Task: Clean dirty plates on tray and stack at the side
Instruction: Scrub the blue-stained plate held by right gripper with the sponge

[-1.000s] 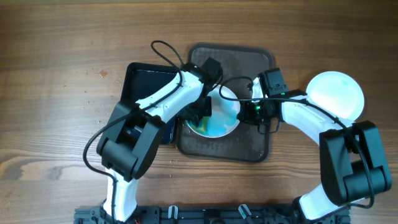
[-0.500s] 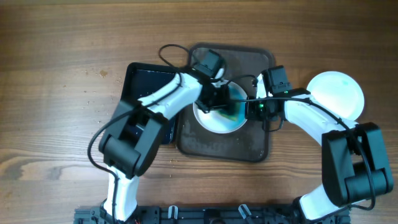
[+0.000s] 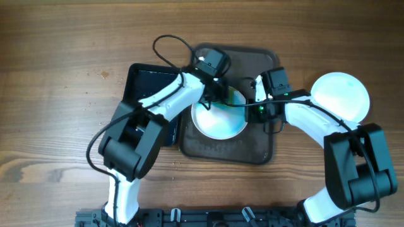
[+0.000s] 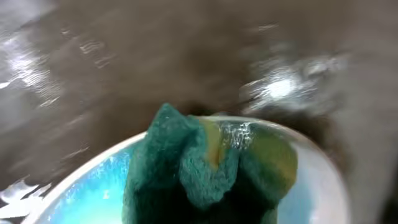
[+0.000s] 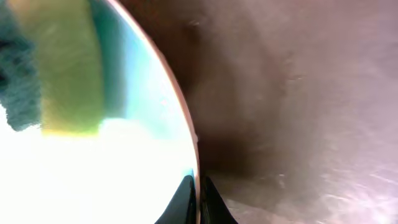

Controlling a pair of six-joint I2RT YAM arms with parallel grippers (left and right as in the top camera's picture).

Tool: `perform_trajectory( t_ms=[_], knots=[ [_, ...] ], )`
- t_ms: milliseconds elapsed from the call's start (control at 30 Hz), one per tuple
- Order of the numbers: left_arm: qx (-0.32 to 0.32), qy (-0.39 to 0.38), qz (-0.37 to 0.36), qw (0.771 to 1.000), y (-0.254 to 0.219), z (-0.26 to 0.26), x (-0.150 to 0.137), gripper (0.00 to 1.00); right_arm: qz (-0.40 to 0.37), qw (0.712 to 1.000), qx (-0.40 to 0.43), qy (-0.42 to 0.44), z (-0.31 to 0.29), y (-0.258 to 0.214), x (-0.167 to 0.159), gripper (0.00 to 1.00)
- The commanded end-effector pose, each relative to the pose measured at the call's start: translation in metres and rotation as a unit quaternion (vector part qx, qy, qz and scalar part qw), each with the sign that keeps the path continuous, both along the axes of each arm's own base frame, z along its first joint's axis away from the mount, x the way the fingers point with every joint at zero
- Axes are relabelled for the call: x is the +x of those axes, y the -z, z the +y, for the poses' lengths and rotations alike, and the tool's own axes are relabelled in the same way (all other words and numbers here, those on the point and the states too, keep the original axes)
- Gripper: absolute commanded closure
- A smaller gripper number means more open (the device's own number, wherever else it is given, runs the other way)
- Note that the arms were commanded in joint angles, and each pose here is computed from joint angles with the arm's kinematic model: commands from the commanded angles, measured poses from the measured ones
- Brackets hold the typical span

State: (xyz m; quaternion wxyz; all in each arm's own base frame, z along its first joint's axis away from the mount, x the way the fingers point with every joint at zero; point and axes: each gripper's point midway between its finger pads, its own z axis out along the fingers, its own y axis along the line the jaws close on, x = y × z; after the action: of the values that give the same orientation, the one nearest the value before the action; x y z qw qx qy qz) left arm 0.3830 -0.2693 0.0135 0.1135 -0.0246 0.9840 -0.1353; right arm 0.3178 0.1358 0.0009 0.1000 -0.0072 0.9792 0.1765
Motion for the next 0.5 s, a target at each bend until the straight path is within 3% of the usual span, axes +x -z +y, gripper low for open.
perform_trajectory(
  t_ms=[0, 100, 167, 233, 300, 467],
  knots=[
    [0.187, -0.075, 0.015, 0.979, 0.022, 0.111, 0.006, 0.96, 0.039, 0.998, -0.036, 0.015, -0.016, 0.019, -0.018, 0.96],
    [0.156, -0.042, 0.092, 0.983, 0.023, 0.101, -0.029, 0.96, 0.042, 0.997, -0.046, 0.043, -0.021, 0.02, -0.016, 0.96],
    [0.053, 0.041, 0.159, 0.985, 0.019, 0.064, -0.058, 0.96, 0.044, 0.997, -0.045, 0.052, -0.021, 0.02, -0.016, 0.96],
    [-0.052, 0.098, 0.208, 0.972, 0.006, 0.032, -0.082, 0.96, 0.044, 0.997, -0.046, 0.052, -0.021, 0.02, -0.016, 0.96],
    [-0.112, 0.136, 0.228, 0.958, -0.005, 0.011, -0.097, 0.96, 0.045, 0.996, -0.045, 0.054, -0.021, 0.02, -0.016, 0.96],
    [-0.091, 0.174, 0.197, 0.961, 0.005, -0.008, -0.104, 0.96, 0.048, 0.996, -0.043, 0.063, -0.021, 0.02, -0.016, 0.96]
  ],
)
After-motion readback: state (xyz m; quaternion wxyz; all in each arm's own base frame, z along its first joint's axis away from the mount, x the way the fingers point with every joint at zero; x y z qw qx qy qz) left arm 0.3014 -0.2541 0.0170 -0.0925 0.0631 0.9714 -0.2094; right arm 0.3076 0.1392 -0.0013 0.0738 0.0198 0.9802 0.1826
